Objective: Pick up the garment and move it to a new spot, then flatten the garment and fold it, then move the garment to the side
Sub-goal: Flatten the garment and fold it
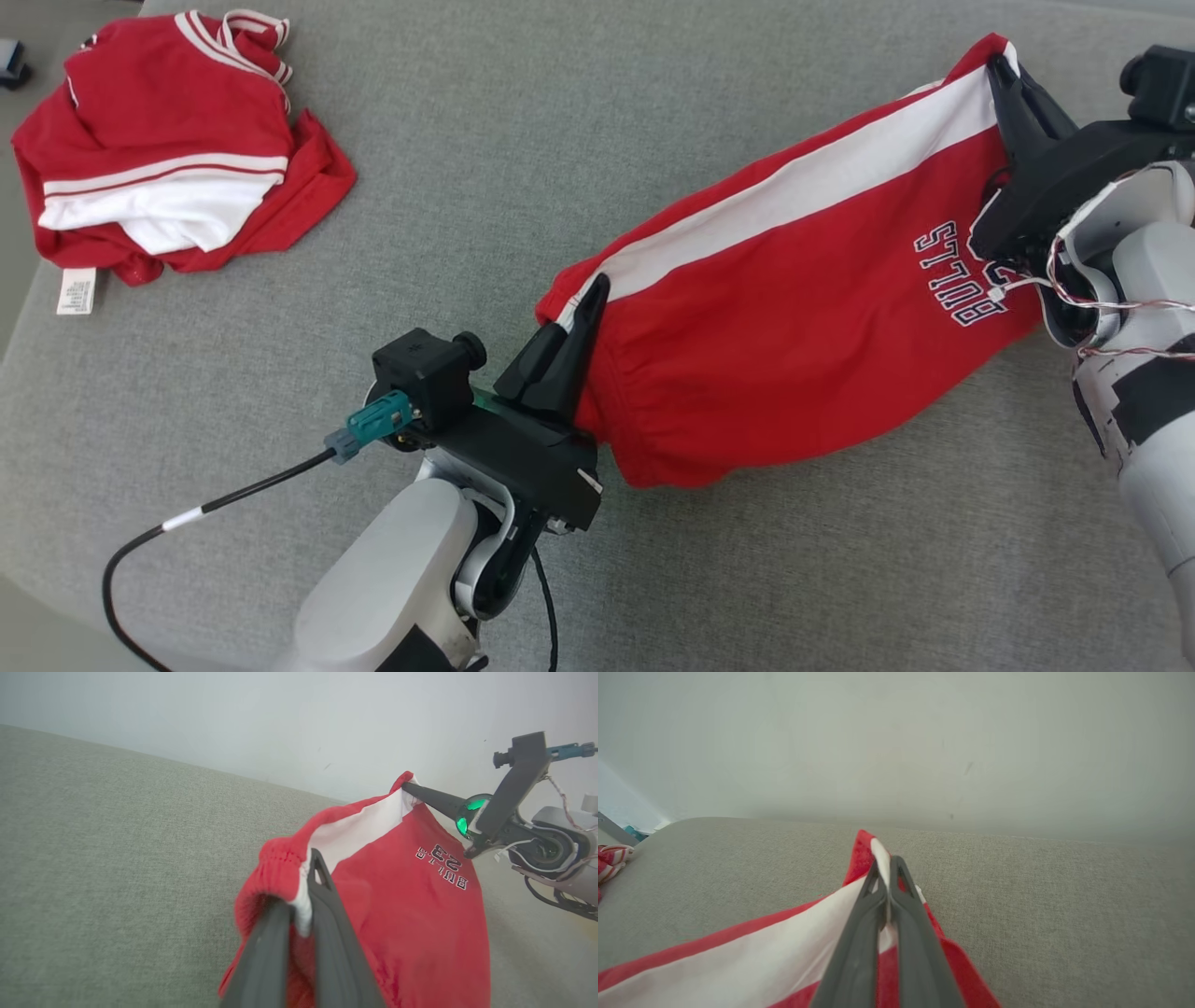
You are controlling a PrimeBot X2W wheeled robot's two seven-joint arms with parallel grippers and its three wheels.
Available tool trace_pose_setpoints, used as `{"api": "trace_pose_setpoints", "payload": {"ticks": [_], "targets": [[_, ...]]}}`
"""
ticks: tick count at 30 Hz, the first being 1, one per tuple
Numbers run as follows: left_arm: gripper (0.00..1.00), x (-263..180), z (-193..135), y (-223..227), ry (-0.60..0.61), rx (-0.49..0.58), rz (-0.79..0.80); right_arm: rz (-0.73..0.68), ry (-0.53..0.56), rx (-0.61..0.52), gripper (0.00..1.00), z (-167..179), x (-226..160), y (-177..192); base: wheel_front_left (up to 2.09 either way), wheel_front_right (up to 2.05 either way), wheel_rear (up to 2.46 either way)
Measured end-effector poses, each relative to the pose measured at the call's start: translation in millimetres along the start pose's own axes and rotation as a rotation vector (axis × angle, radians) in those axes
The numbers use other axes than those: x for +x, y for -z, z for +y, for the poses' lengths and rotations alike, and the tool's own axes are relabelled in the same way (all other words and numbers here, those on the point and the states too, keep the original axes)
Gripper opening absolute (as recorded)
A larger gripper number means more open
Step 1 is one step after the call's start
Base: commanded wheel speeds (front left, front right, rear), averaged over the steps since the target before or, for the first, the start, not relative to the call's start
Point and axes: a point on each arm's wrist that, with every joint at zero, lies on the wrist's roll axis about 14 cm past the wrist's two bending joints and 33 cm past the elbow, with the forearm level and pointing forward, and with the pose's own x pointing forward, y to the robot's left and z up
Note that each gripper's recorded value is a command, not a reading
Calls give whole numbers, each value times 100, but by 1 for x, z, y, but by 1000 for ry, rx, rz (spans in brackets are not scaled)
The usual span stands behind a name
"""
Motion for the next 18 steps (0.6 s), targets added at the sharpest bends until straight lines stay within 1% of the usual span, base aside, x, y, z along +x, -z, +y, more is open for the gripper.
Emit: {"api": "trace_pose_setpoints", "payload": {"ticks": [4,5,6,7,10,14,18], "targets": [[0,2,6,7,-13,9,22,55,2,-29,0,0,11,20,0,0,0],[44,2,7,9,-16,16,28,56,1,-30,41,2,12,22,0,0,0],[100,1,8,11,-17,26,36,57,2,-33,56,2,13,24,0,0,0],[100,1,9,12,-19,39,40,61,3,-38,100,2,12,26,0,0,0],[100,0,17,2,-49,65,15,60,0,-65,100,4,8,24,0,0,0],[100,-10,15,5,-61,80,19,43,4,-93,100,2,-2,14,0,0,0],[100,-27,18,2,-94,82,0,44,39,-108,100,-13,-23,10,0,0,0]]}}
